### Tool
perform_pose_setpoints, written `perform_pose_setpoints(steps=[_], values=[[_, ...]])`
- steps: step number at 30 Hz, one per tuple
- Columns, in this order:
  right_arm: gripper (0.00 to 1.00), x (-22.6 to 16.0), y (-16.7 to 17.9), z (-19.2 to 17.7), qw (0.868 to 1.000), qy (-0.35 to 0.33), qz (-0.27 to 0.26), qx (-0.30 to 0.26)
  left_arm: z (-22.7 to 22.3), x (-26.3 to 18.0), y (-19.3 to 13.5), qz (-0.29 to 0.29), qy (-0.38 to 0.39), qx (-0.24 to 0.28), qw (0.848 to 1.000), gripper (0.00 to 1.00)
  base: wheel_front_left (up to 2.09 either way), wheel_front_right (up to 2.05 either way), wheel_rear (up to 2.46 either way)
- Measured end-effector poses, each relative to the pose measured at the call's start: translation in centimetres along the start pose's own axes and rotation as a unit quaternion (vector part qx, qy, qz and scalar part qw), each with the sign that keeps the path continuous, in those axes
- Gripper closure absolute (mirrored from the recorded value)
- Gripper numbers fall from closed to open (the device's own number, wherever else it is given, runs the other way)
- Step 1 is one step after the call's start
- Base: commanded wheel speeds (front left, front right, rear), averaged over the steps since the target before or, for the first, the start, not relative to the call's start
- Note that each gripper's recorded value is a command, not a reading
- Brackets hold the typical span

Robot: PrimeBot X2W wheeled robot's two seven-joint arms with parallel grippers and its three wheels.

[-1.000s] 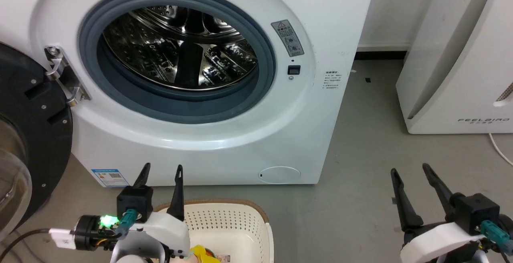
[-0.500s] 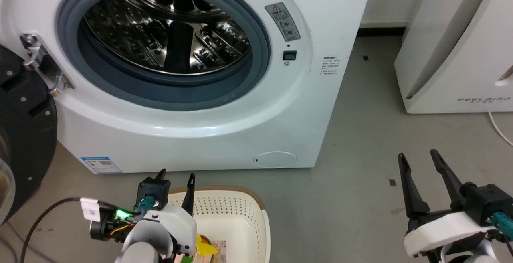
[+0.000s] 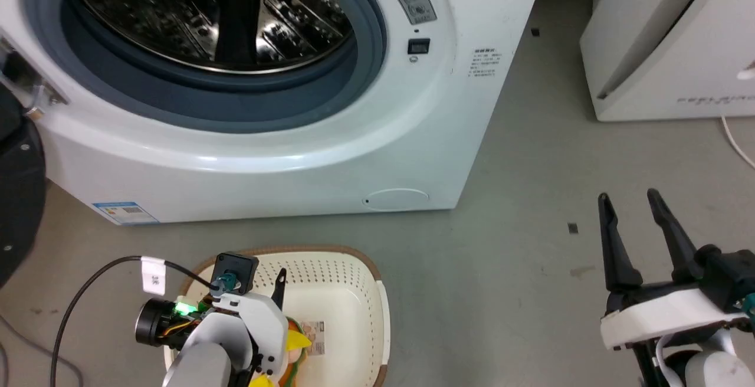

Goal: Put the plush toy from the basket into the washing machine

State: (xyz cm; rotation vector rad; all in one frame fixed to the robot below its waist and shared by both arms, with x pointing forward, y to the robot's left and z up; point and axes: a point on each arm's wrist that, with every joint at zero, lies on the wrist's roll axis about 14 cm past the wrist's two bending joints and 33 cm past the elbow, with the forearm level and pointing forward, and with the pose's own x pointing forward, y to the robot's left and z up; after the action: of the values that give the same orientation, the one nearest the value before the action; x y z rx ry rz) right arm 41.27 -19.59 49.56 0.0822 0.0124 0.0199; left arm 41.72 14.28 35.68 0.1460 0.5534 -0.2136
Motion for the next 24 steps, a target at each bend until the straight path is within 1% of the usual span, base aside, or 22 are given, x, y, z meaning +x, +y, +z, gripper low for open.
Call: perform_pose_setpoints(steps=[5, 10, 17, 24], values=[[0.0, 0.7, -0.5, -0.7, 1.0, 0.003, -0.007, 0.007, -2.6, 1.1, -0.2, -0.012, 0.052, 0.0, 0.999, 0.0, 0.0, 0.0, 0.0], [0.0, 1.4, -1.0, -1.6, 1.0, 0.011, -0.014, 0.009, -5.4, 2.0, -0.6, -0.028, 0.11, 0.007, 0.994, 0.0, 0.0, 0.0, 0.0], [0.0, 2.4, -1.8, -2.9, 0.999, 0.018, -0.025, 0.011, -9.0, 3.0, 0.2, -0.036, 0.184, 0.018, 0.982, 0.0, 0.0, 0.0, 0.0], [0.0, 3.4, -2.7, -4.2, 0.999, 0.026, -0.037, 0.017, -12.9, 3.5, 0.4, -0.048, 0.255, 0.041, 0.965, 0.0, 0.0, 0.0, 0.0]])
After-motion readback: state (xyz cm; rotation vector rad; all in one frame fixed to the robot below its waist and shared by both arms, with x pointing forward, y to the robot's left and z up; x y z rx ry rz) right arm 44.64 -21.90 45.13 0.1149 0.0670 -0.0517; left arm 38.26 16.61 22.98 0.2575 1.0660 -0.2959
